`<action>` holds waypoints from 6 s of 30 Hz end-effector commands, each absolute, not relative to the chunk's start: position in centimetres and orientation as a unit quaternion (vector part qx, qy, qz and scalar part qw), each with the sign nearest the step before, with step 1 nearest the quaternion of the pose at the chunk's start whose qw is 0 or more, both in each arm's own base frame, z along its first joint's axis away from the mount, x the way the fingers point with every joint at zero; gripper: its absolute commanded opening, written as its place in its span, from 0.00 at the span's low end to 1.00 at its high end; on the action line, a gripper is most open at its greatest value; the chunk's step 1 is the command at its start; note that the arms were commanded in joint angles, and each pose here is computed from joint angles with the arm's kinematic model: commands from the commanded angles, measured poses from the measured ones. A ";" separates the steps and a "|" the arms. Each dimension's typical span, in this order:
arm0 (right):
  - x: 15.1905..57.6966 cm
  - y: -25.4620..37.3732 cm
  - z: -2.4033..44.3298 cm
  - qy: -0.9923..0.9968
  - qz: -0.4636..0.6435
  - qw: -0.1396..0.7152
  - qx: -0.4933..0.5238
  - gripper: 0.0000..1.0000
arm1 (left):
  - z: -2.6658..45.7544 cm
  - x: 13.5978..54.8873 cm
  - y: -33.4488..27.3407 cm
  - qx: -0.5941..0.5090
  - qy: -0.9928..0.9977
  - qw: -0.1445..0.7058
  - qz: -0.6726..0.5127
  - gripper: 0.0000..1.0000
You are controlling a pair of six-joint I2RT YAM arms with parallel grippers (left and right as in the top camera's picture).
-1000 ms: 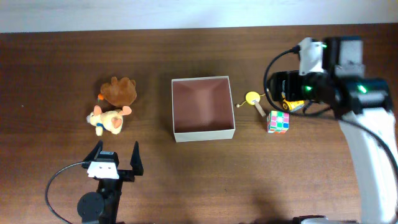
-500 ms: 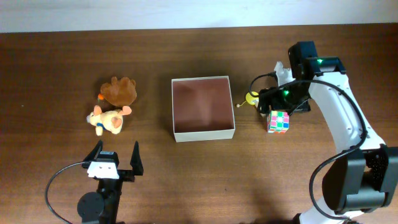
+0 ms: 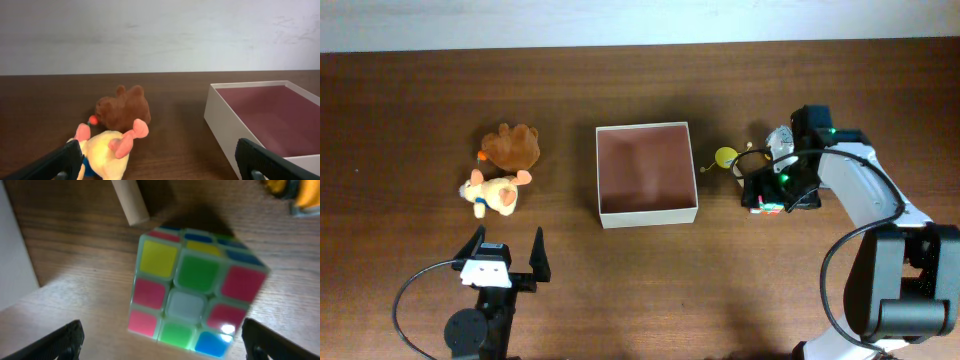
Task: Pack container
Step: 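Close the right gripper on the Rubik's cube, then lift the cube with the right gripper and carry it into the box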
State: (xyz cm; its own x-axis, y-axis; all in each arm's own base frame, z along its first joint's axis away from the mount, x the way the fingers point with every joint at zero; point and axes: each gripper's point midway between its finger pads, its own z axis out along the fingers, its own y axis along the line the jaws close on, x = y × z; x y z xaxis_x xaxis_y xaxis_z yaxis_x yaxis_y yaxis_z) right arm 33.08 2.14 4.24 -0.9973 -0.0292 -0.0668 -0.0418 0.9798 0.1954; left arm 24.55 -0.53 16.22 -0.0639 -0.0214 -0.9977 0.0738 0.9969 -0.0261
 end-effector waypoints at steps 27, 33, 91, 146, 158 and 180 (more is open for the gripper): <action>35.5 1.1 -0.2 0.996 0.034 0.064 -0.059 0.85 | 16.1 24.5 -0.6 0.023 0.727 0.685 -0.034 0.99; 35.2 1.1 -1.1 0.996 0.034 0.052 -0.059 0.71 | 16.1 24.5 -0.6 0.023 0.727 0.685 -0.034 0.99; 38.5 17.7 17.2 0.934 0.249 0.132 -0.221 0.50 | 16.1 24.5 -0.6 0.023 0.727 0.685 -0.034 0.99; 45.9 22.3 8.5 0.967 0.017 0.230 -0.111 0.68 | 16.1 24.5 -0.6 0.023 0.727 0.685 -0.034 0.99; 43.1 27.8 8.8 0.952 0.100 0.204 -0.204 0.24 | 16.1 24.5 -0.6 0.023 0.727 0.685 -0.034 0.99; 44.8 27.1 4.5 0.949 0.046 0.214 -0.227 0.27 | 16.1 24.5 -0.6 0.023 0.727 0.685 -0.034 0.99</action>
State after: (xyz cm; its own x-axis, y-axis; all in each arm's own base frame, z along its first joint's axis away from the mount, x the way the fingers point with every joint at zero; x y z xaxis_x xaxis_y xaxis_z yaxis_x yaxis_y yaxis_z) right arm 44.16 27.75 4.49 -0.8235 -0.3855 -0.4162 -0.4396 0.8974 0.0385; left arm 24.55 -0.53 16.22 -0.0639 -0.0214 -0.9977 0.0738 0.9969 -0.0261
